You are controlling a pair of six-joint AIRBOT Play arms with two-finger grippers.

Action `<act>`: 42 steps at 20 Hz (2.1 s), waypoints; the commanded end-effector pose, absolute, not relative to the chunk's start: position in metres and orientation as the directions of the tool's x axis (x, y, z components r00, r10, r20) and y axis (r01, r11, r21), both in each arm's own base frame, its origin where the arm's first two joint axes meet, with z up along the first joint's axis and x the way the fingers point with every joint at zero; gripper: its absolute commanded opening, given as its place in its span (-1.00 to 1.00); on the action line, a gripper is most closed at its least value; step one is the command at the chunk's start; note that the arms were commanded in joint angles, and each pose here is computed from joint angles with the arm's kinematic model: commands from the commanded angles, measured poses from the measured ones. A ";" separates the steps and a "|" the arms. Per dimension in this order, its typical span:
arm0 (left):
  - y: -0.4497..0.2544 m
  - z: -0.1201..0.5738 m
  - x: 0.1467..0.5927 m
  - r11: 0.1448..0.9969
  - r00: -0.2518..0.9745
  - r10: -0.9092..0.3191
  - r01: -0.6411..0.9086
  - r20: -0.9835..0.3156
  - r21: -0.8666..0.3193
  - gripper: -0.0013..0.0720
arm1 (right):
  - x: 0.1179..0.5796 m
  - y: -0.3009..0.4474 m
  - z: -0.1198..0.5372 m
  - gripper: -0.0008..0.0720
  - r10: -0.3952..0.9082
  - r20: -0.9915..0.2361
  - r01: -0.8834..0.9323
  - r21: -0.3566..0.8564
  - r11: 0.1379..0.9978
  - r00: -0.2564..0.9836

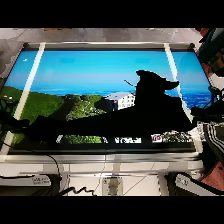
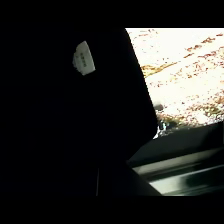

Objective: Fold the clothes and pants, and hang the long-sleeved shirts on hangers.

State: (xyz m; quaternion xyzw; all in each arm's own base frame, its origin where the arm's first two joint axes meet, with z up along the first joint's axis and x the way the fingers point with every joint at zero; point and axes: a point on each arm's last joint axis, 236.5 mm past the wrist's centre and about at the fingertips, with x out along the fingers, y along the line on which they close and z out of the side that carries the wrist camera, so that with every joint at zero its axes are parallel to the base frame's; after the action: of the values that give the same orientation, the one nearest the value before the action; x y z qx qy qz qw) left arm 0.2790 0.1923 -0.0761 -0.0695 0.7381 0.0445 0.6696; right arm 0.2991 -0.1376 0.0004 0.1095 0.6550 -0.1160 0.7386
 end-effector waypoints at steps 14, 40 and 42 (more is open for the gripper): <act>0.186 -0.025 0.361 0.984 0.463 0.070 -0.176 -0.884 -0.014 -0.94 | 0.261 -0.121 -0.034 -0.92 -0.108 -0.958 0.359 -0.005 0.933 0.267; 0.234 -0.067 0.344 0.943 0.487 0.330 -0.125 -0.809 0.309 0.15 | 0.180 -0.145 -0.054 -0.57 -0.227 -0.973 0.273 -0.229 0.934 -0.039; 0.235 -0.065 0.344 0.942 0.491 0.332 -0.130 -0.806 0.309 0.92 | 0.180 -0.144 -0.054 0.04 -0.225 -0.974 0.274 -0.226 0.935 -0.038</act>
State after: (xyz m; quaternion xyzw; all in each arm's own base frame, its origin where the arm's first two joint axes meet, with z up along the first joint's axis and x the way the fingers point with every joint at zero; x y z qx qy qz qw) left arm 0.3420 0.2328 -0.0686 0.1027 0.4933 0.1302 0.8539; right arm 0.1825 -0.1452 -0.0539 0.0166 0.6939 -0.1805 0.6969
